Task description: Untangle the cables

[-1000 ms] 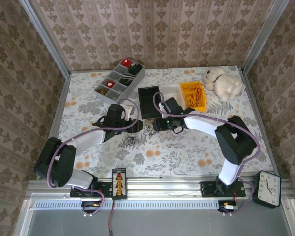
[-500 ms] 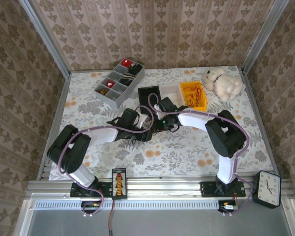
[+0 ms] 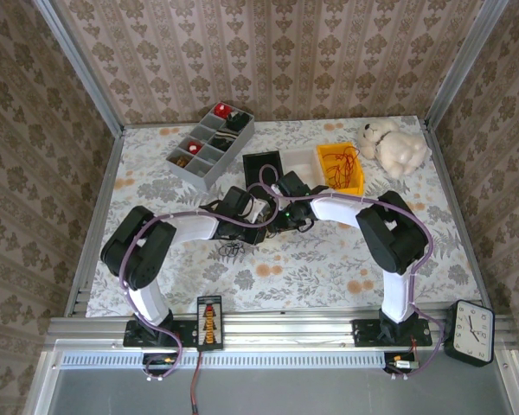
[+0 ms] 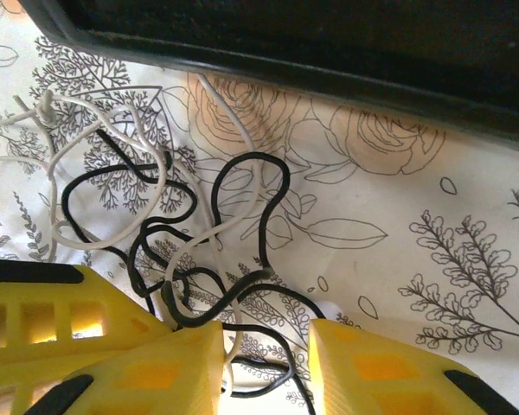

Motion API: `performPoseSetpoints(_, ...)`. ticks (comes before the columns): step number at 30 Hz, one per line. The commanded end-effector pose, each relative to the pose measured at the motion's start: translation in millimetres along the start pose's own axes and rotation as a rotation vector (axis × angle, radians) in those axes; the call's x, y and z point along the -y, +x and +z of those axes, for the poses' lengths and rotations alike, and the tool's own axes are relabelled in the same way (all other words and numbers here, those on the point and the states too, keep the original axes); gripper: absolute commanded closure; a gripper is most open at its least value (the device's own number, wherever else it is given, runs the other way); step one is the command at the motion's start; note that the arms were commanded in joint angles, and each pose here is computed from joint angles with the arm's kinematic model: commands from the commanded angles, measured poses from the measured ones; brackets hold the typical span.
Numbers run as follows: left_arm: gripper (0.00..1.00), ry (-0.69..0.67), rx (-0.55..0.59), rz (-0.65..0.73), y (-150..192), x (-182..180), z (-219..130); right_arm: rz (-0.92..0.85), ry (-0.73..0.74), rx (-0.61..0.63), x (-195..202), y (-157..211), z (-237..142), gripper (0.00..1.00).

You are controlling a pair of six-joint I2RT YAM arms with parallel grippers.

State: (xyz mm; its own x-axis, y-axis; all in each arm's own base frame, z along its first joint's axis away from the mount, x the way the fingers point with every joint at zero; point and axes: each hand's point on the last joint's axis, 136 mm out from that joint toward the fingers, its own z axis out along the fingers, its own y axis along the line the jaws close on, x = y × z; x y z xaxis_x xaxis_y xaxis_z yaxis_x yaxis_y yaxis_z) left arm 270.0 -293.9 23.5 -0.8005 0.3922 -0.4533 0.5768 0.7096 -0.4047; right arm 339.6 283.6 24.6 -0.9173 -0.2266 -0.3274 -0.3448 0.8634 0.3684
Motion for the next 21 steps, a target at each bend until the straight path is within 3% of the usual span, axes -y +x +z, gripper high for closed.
performPoseSetpoints(1,1.0,-0.076,-0.001,-0.036,9.1,-14.3,-8.3,0.031,0.066,-0.06,14.4,14.3,5.0,0.7)
performPoseSetpoints(5,1.0,-0.129,0.001,-0.099,20.7,-30.4,-16.2,0.069,0.063,-0.043,23.6,13.4,1.2,0.89)
performPoseSetpoints(7,1.0,-0.176,0.0,-0.14,27.7,-43.2,-19.3,0.097,0.084,-0.039,32.5,15.3,-1.7,0.92)
performPoseSetpoints(18,1.0,-0.22,0.052,-0.201,23.4,-59.6,-29.6,0.302,0.268,-0.027,100.4,45.5,-35.5,0.97)
performPoseSetpoints(21,1.0,-0.167,0.062,-0.186,20.4,-51.7,-26.0,0.32,0.231,0.005,102.0,44.9,-40.8,0.96)
